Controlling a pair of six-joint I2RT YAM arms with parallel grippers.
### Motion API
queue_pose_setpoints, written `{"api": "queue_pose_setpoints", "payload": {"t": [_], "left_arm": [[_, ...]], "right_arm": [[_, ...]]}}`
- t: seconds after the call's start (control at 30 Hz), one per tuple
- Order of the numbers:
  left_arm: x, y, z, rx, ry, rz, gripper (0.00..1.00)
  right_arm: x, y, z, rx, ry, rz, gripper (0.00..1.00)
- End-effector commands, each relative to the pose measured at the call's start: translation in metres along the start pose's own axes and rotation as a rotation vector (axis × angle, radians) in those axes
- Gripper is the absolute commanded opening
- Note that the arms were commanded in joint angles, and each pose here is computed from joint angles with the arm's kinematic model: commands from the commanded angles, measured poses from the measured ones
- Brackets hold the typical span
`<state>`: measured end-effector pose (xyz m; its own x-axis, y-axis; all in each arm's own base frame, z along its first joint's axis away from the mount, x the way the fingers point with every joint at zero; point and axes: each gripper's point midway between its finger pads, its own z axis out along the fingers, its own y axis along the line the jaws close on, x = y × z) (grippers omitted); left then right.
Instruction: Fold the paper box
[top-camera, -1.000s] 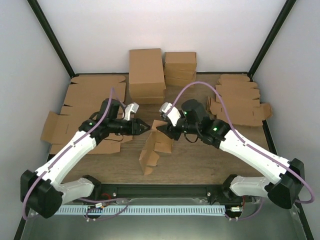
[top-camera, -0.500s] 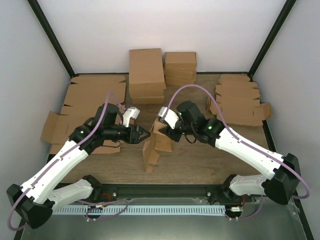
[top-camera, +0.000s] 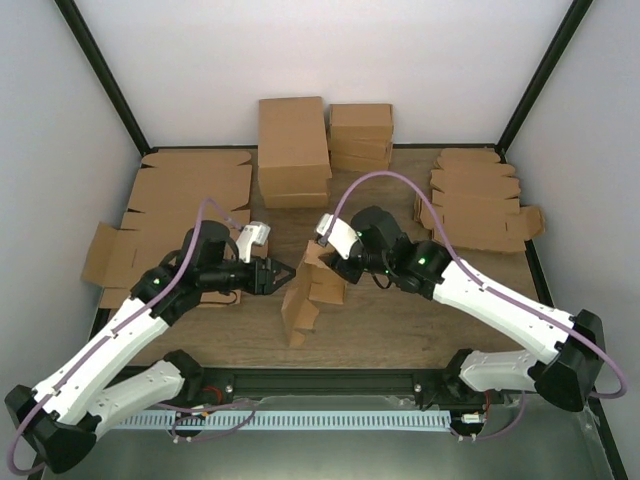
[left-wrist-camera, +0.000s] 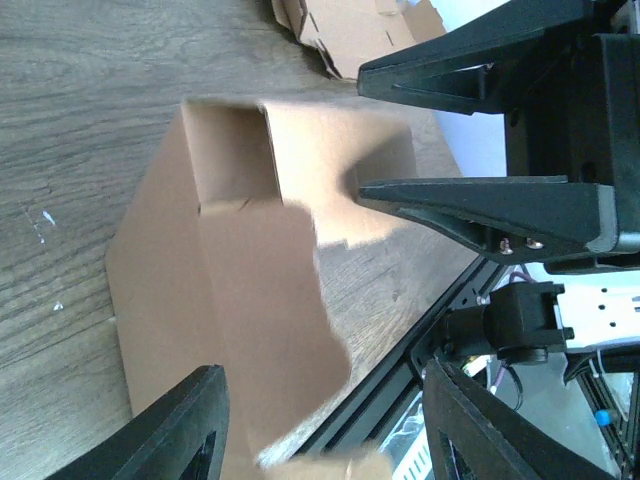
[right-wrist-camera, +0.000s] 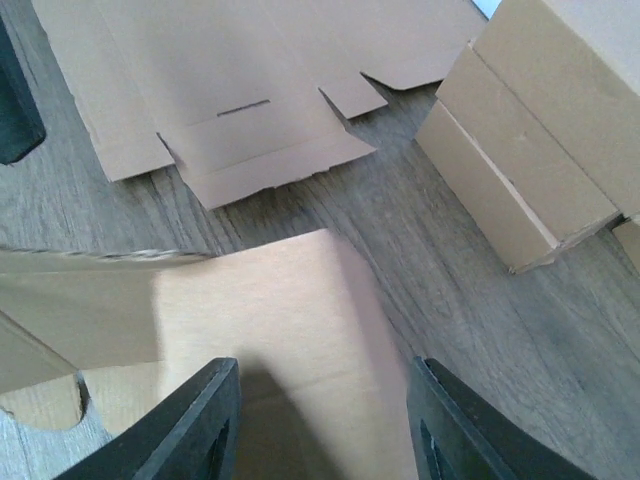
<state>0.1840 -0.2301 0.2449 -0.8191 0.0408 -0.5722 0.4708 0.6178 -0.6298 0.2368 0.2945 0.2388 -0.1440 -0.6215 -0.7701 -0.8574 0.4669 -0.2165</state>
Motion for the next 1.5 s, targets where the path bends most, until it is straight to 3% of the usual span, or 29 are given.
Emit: {"api": "queue_pose_setpoints", "payload": {"t": [0.0,0.17,0.4,0.67,0.87,1.3,1.47], "left_arm": [[-0.004,-0.002,-0.004,0.004,-0.03,-0.005,0.56],[-0.004,-0.002,-0.009,-0.007,-0.045,-0.01,0.57],[0.0,-0.001,-0.012,-0.015,-0.043,-0.015,0.57],[0.003,0.003,-0.014,-0.023,-0.05,-0.027,0.57],[-0.001,0.002,-0.013,-0.01,-0.086,-0.03,0.56],[0.001,0.02,0.008,0.0,-0.079,-0.094,0.51],[-0.019,0.036,0.004,0.002,-0.121,-0.145,0.46]], "right_arm": [[-0.035,-0.003,-0.028,0.004,-0.105,-0.028,0.49],[-0.036,-0.004,-0.03,0.007,-0.114,-0.044,0.5],[-0.014,0.011,-0.003,-0.077,0.003,-0.047,0.53],[0.014,0.021,0.013,-0.12,0.105,-0.028,0.41],[0.026,0.014,0.019,-0.037,0.129,-0.056,0.48],[0.025,0.012,0.018,0.126,0.087,-0.214,0.51],[0.015,0.01,0.011,0.184,0.015,-0.259,0.52]]}}
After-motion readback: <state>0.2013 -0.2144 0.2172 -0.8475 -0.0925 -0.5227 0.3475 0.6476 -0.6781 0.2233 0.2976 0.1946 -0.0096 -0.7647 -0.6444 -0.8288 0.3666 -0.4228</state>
